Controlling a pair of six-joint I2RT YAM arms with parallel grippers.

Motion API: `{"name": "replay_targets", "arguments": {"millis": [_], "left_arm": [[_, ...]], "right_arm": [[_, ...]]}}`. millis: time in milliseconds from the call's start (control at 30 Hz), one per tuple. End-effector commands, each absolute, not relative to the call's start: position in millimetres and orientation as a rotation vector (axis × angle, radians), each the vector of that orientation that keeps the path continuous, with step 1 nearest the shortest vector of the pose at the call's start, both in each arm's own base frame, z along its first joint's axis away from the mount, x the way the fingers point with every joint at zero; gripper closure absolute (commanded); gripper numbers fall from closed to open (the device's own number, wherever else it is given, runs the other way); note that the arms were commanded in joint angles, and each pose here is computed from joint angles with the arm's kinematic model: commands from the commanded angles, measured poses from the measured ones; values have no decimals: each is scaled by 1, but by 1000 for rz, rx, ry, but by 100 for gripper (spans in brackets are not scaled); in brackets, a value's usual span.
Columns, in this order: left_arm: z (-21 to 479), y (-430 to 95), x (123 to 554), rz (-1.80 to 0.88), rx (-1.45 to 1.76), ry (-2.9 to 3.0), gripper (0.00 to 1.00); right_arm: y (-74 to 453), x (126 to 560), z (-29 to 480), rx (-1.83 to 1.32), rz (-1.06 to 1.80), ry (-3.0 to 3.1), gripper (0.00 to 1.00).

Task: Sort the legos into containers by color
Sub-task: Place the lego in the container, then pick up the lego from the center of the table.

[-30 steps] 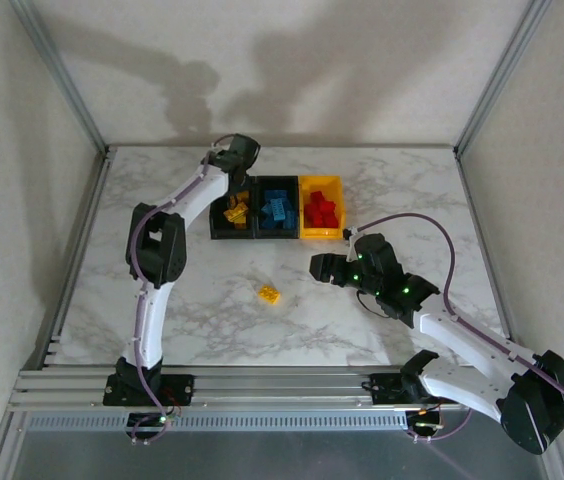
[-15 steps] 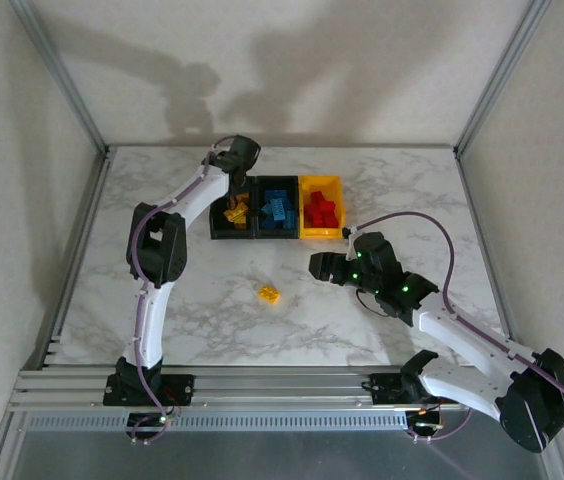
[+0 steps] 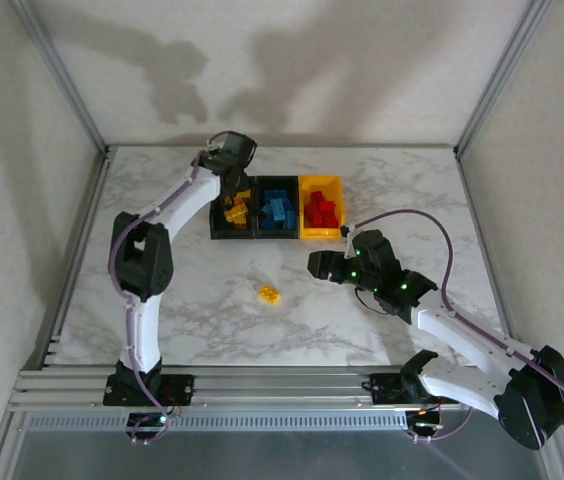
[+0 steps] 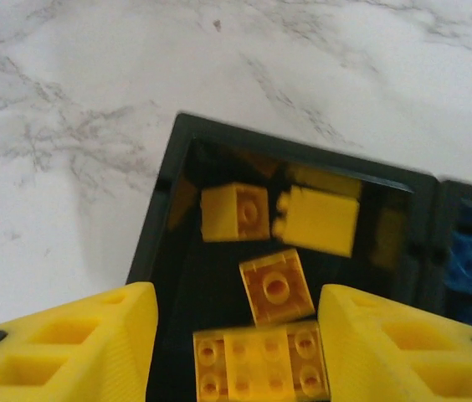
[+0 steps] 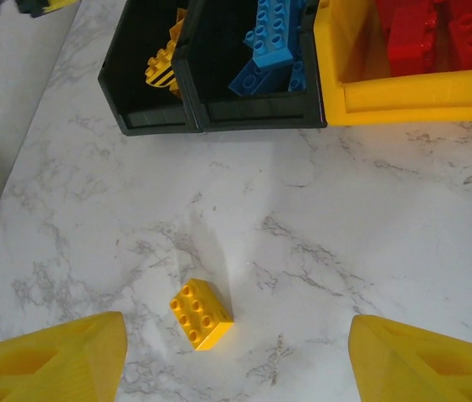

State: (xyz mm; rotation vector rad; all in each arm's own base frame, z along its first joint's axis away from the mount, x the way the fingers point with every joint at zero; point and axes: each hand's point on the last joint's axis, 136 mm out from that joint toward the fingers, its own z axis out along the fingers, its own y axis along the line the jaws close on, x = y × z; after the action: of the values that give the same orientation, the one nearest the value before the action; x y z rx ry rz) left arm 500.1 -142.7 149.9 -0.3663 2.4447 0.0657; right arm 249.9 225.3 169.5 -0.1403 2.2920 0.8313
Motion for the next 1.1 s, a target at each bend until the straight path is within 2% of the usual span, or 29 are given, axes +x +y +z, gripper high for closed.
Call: {"name": "replay_targets", "arguments": {"millis": [0, 167, 433, 600, 767, 1067], "left_arm": [[175, -163, 467, -145, -307, 2452, 45], [173, -186, 409, -353, -145, 2517, 42], [138, -220, 328, -464, 159, 2651, 40], [107, -244, 288, -482, 344, 2736, 37], [92, -256, 274, -438, 433, 2764, 36], [54, -260, 261, -301, 534, 2851, 28]], "right_arm": [[232, 250, 186, -203, 854, 2251, 29], [231, 242, 186, -293, 850, 2233, 29], [232, 216, 172, -379, 910, 2317, 29], [240, 186, 160, -461, 1066, 2369, 29], [230, 175, 141, -417, 1039, 2435, 29], [223, 166, 131, -398, 1017, 2447, 29]]}}
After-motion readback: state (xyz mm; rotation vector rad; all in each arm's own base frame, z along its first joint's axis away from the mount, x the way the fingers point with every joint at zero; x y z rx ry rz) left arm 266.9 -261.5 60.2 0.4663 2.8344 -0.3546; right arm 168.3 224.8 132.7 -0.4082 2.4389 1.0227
